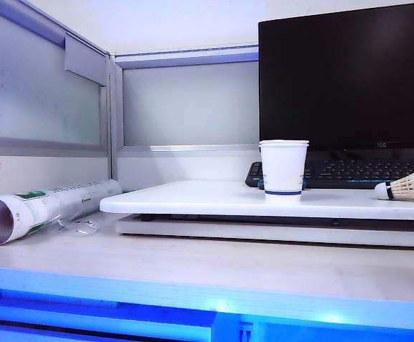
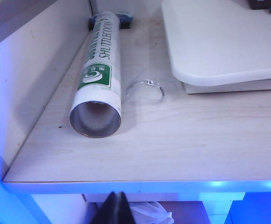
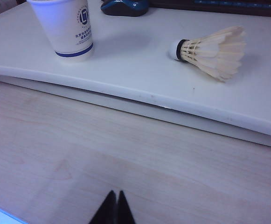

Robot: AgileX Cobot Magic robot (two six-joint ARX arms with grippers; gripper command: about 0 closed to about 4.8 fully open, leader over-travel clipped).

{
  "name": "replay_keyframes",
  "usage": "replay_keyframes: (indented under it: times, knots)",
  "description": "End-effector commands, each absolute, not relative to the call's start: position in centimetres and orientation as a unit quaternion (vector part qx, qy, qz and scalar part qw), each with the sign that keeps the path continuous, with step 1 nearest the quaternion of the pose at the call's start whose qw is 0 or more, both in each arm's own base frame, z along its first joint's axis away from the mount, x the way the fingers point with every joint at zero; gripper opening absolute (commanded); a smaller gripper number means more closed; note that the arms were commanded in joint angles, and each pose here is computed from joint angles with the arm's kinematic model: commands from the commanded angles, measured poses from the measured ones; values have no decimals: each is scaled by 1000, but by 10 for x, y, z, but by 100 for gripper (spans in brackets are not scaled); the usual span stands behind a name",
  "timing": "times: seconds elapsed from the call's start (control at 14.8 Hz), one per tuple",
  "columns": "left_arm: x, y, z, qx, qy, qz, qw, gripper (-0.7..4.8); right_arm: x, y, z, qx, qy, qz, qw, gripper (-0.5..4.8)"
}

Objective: Pick up the badminton from the table and put it into the white paper cup.

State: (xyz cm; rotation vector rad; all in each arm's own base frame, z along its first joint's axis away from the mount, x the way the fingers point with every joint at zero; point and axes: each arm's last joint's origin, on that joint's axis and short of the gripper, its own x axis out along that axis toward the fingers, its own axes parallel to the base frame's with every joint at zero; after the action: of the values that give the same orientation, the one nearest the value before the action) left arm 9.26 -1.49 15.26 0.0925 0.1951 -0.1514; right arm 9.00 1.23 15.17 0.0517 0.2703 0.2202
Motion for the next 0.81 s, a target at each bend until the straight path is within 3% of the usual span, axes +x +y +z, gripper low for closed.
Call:
replay_keyframes:
  times: [0.07,0.27,0.81]
  knots:
    - [93,-15,149,46,108,-75,990,-4,90,12,151,24,132,108,985,-8]
    - [92,-17,149,42,106,-107,988,-4,90,12,151,24,132,106,985,-8]
    - [92,-17,150,41,104,-111,988,-4,90,12,151,24,132,107,985,-8]
